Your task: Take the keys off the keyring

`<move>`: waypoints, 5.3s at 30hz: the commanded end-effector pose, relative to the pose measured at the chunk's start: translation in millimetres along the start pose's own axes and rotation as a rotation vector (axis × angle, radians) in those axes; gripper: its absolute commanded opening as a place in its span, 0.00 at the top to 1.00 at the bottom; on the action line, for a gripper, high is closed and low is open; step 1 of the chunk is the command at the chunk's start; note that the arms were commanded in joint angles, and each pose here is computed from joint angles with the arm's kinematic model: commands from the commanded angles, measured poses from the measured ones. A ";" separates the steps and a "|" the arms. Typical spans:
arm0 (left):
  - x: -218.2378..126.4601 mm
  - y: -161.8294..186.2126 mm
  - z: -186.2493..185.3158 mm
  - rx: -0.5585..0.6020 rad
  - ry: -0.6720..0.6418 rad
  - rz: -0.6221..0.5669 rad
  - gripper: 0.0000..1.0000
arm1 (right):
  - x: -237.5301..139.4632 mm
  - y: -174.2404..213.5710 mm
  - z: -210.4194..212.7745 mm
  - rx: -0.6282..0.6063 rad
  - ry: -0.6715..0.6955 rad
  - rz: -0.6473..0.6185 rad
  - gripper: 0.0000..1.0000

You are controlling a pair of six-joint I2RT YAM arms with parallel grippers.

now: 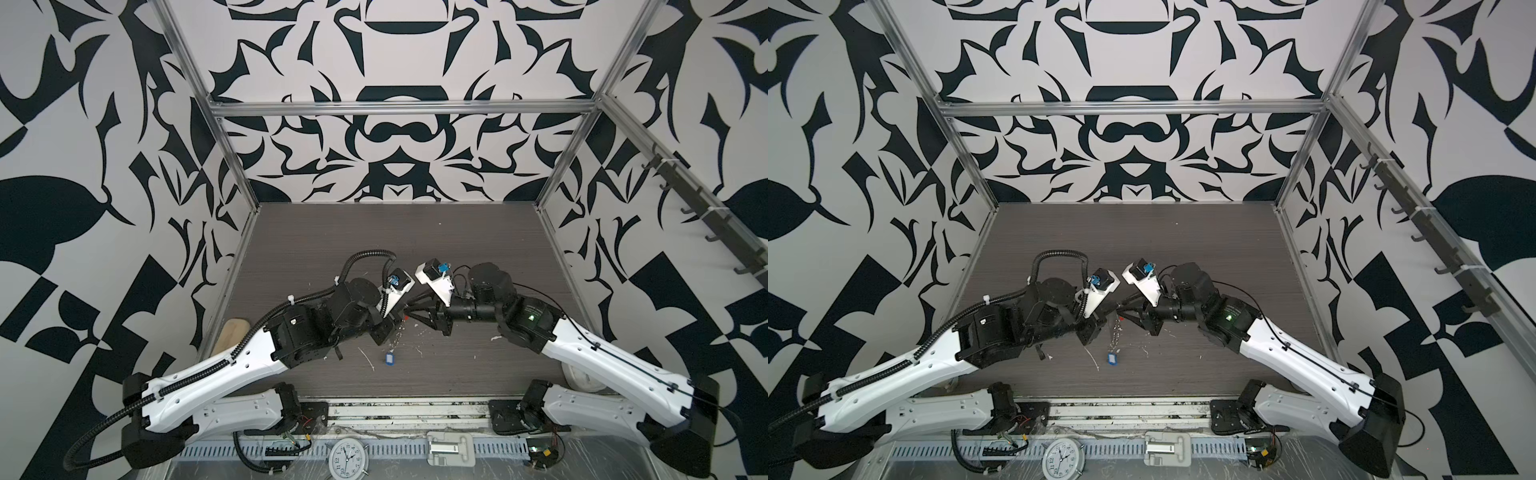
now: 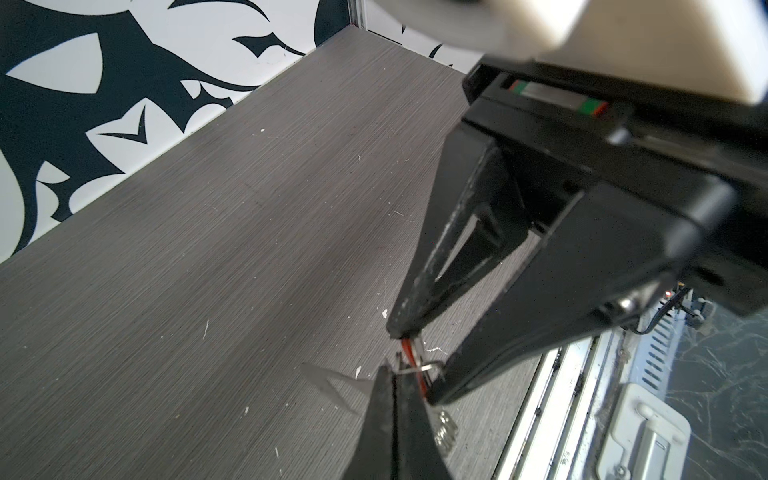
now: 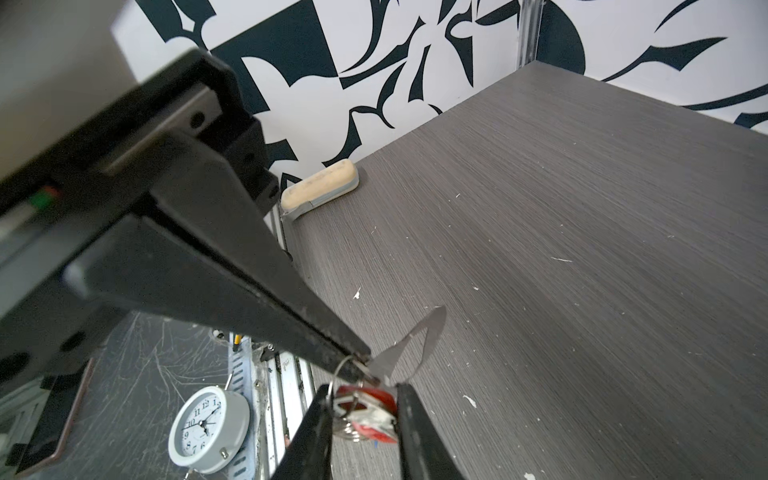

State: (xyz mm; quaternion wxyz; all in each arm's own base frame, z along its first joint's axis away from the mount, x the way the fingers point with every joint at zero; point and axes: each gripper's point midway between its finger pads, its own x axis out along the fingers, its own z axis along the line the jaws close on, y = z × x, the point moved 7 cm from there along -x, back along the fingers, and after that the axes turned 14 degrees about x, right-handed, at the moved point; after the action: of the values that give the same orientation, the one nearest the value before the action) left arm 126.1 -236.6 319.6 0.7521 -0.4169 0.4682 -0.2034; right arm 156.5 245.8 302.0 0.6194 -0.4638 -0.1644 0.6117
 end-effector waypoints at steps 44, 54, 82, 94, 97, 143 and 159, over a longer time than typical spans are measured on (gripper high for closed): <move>4.2 22.4 2.3 -0.059 -0.026 -0.007 0.54 | -23.8 -27.5 29.4 -0.075 -0.040 -0.103 1.00; 5.0 17.8 7.1 -0.027 -0.064 -0.014 0.78 | -24.1 -26.6 31.8 -0.068 -0.063 -0.094 1.00; -3.6 5.0 -1.3 0.005 0.029 -0.146 0.83 | -12.2 -20.8 33.6 -0.050 -0.112 -0.070 1.00; -6.2 5.2 1.8 0.000 0.001 -0.143 1.00 | -12.1 -16.6 32.8 -0.041 -0.093 -0.070 1.00; -10.2 5.4 3.4 -0.008 -0.011 -0.146 1.00 | -16.8 -15.3 30.6 -0.040 -0.058 -0.080 1.00; -42.8 -14.6 -9.5 0.041 0.180 -0.175 1.00 | -50.3 -20.5 40.5 -0.074 -0.162 -0.091 0.36; -44.9 -20.0 -11.2 0.042 0.206 -0.196 1.00 | -36.5 -34.9 51.6 -0.101 -0.310 -0.073 0.60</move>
State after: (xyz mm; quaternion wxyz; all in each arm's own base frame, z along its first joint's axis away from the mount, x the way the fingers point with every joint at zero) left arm 98.4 -221.9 342.2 0.6923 -0.4139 0.5048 -0.3076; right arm 133.9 237.4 342.4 0.5899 -0.3987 -0.2507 0.6559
